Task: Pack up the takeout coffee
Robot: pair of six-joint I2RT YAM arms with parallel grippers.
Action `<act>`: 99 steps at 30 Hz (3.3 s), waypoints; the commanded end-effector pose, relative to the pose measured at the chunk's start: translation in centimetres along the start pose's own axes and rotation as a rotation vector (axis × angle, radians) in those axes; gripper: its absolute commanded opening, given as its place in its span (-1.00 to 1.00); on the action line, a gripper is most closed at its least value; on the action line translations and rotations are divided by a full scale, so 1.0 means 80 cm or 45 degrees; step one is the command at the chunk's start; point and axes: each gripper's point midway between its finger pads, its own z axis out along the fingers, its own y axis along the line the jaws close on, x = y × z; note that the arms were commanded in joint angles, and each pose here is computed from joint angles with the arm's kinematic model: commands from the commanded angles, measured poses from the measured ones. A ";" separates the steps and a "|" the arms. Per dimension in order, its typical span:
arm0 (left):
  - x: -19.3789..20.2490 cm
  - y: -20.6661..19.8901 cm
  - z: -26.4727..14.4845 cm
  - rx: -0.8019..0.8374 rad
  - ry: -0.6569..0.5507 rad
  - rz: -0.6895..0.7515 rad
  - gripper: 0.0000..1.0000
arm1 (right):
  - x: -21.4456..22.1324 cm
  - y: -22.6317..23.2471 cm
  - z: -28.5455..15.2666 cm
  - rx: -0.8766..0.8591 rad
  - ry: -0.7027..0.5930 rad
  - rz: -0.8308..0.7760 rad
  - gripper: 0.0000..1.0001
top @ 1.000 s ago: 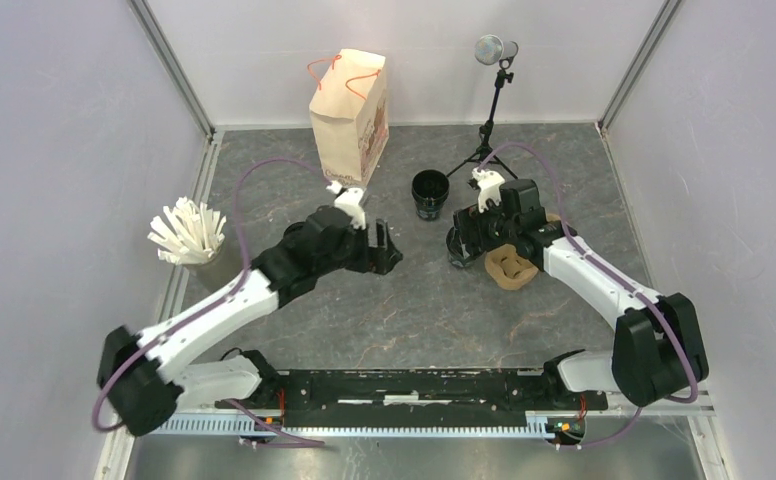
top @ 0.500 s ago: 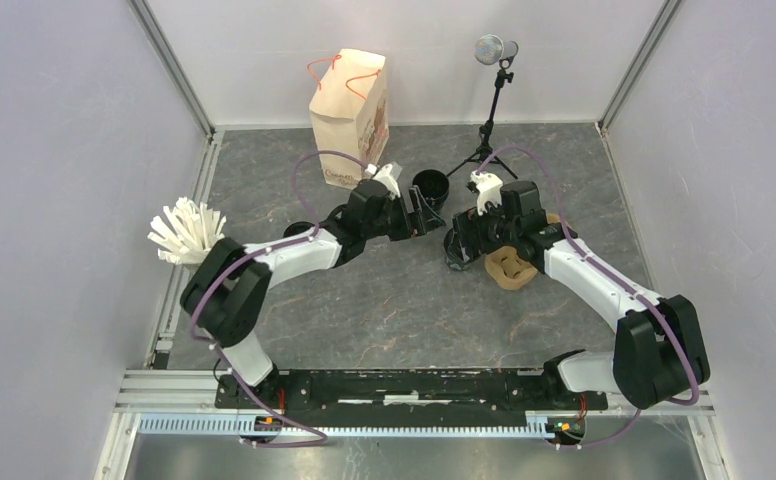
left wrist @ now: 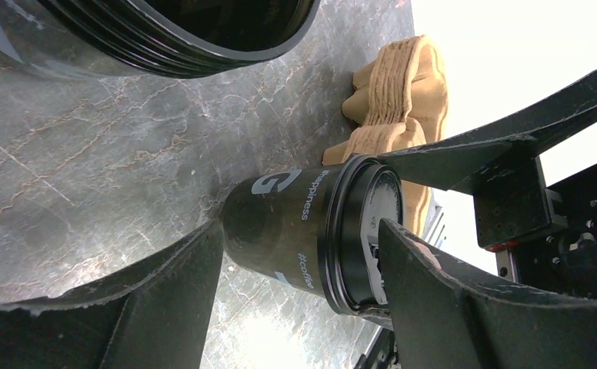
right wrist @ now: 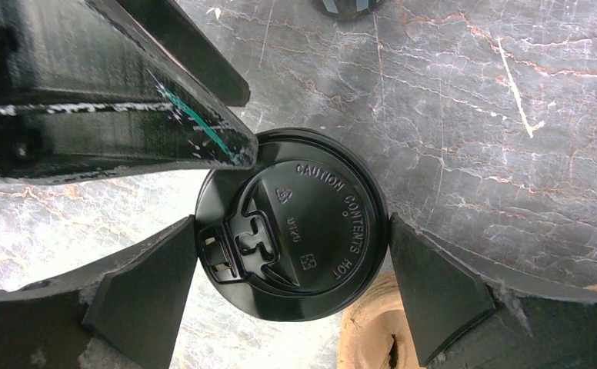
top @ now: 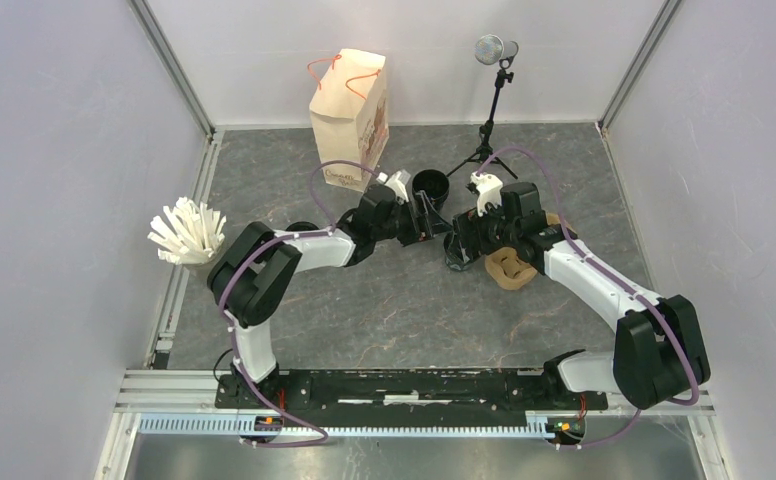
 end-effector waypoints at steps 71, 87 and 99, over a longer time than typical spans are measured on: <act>0.055 -0.032 -0.108 -0.592 0.151 1.130 -0.43 | -0.082 0.028 -0.159 0.120 -0.502 -0.003 0.66; 0.043 -0.016 -0.106 -1.393 -0.020 1.758 -0.48 | -0.117 0.000 -0.248 0.394 -0.821 0.072 0.73; 0.075 -0.009 -0.092 -1.345 0.017 1.742 -0.20 | -0.131 0.000 -0.296 0.455 -0.983 0.113 0.74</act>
